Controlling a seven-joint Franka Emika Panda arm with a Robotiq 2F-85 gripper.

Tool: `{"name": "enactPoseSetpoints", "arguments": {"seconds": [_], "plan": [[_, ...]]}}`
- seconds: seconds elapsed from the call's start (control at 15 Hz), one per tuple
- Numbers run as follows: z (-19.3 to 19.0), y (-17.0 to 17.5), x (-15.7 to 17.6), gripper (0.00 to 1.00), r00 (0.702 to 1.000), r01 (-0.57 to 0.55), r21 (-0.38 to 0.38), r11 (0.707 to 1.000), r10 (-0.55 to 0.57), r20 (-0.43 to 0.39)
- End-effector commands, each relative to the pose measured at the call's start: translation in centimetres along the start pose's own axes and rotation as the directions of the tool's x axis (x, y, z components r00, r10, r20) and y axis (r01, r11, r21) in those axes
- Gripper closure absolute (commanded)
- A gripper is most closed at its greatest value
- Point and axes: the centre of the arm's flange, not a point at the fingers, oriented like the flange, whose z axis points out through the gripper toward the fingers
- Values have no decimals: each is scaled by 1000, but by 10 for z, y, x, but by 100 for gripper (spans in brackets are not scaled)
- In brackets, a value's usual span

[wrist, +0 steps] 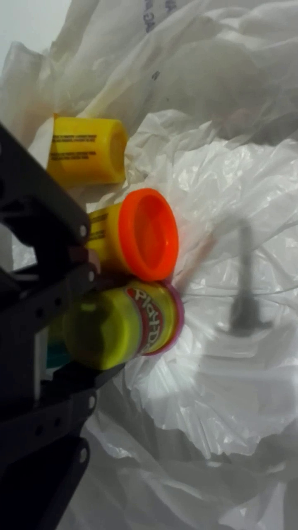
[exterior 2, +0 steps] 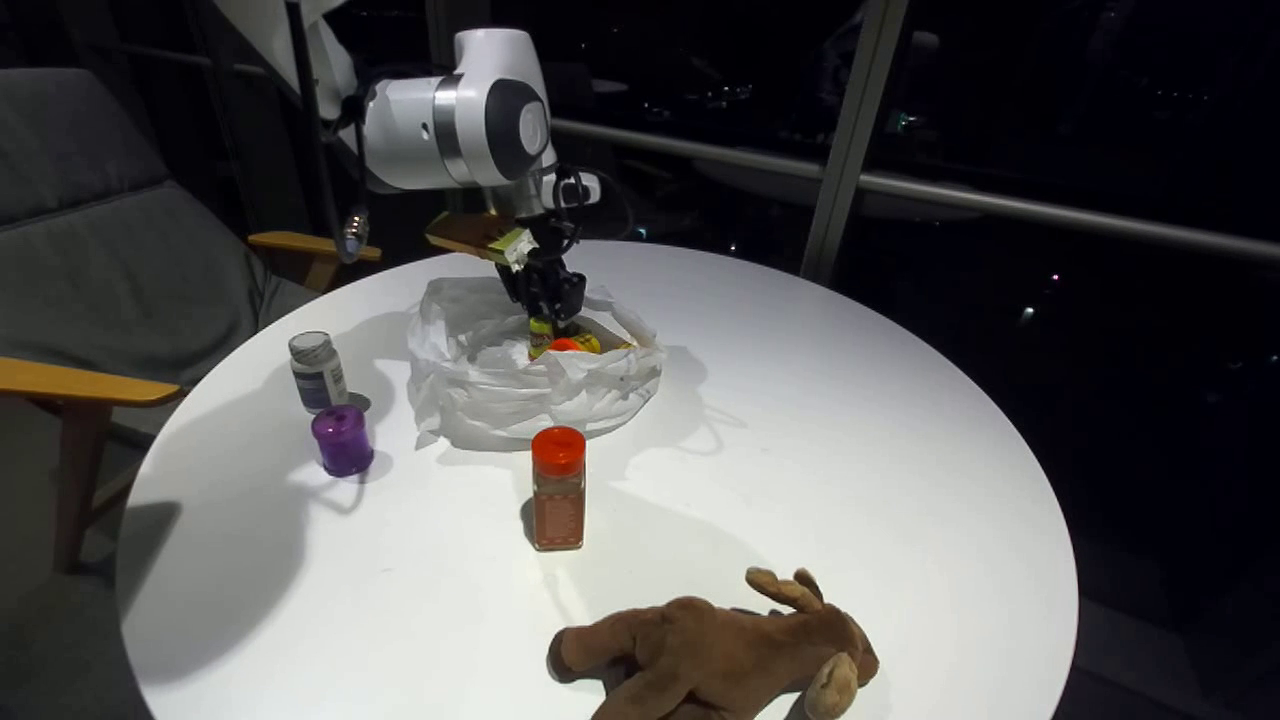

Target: Remove the deer toy and containers from the white plastic bag and place them on the table

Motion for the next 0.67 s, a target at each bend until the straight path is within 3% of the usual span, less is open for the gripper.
{"name": "enactPoseSetpoints", "arguments": {"seconds": [0.0, 0.33, 0.6], "plan": [[-13, -6, 5, 82, 1000, -13, -46, 999, 13, -8], [-73, -3, -33, 82, 996, -85, -116, 990, 83, -20], [-117, -3, -72, 82, 984, -173, -117, 978, 166, -70]]}}
